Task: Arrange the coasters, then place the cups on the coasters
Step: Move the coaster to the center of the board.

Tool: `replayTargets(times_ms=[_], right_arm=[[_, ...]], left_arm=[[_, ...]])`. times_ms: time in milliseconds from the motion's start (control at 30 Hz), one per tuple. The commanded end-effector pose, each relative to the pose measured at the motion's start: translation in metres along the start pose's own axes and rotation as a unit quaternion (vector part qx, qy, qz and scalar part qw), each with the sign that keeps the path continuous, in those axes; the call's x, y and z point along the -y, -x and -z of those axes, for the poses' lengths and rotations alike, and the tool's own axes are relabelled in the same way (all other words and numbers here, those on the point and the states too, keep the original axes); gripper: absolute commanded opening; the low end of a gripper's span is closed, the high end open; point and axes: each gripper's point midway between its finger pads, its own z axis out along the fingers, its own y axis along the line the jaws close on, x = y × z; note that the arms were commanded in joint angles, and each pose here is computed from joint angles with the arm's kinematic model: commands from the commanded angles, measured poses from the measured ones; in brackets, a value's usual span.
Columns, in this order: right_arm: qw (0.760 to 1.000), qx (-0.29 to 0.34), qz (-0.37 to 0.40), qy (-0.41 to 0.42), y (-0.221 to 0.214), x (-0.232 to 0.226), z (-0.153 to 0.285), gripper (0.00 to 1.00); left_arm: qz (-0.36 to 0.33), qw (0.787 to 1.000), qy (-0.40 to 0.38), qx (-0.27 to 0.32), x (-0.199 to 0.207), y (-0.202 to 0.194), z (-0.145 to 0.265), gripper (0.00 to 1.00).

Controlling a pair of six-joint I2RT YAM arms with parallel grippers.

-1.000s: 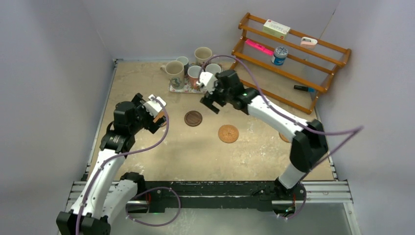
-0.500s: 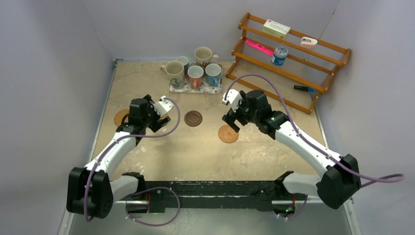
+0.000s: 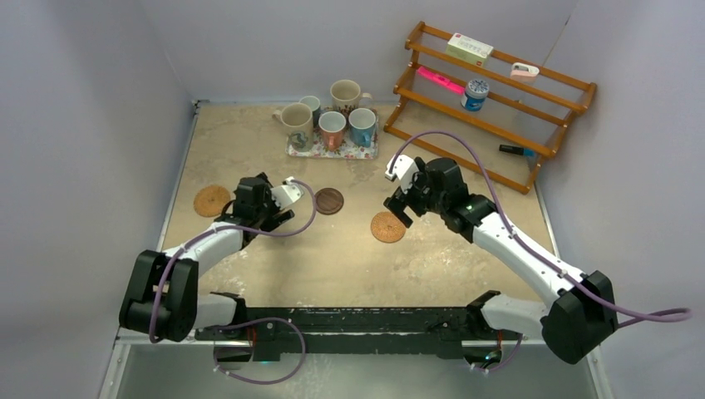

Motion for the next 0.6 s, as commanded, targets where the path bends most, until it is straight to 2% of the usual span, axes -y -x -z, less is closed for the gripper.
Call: replayTargets(times_ms=[0, 567], right_arm=[[0.999, 0.040, 0.002, -0.002, 0.016, 0.002, 0.009, 0.99], [0.999, 0.045, 0.002, -0.004, 0.017, 0.004, 0.010, 0.99]], left_arm=[[-0.016, 1.000, 0.017, 0.013, -0.002, 0.008, -0.006, 1.00], [-0.029, 0.999, 0.037, -0.022, 0.001, 0.001, -0.021, 1.00]])
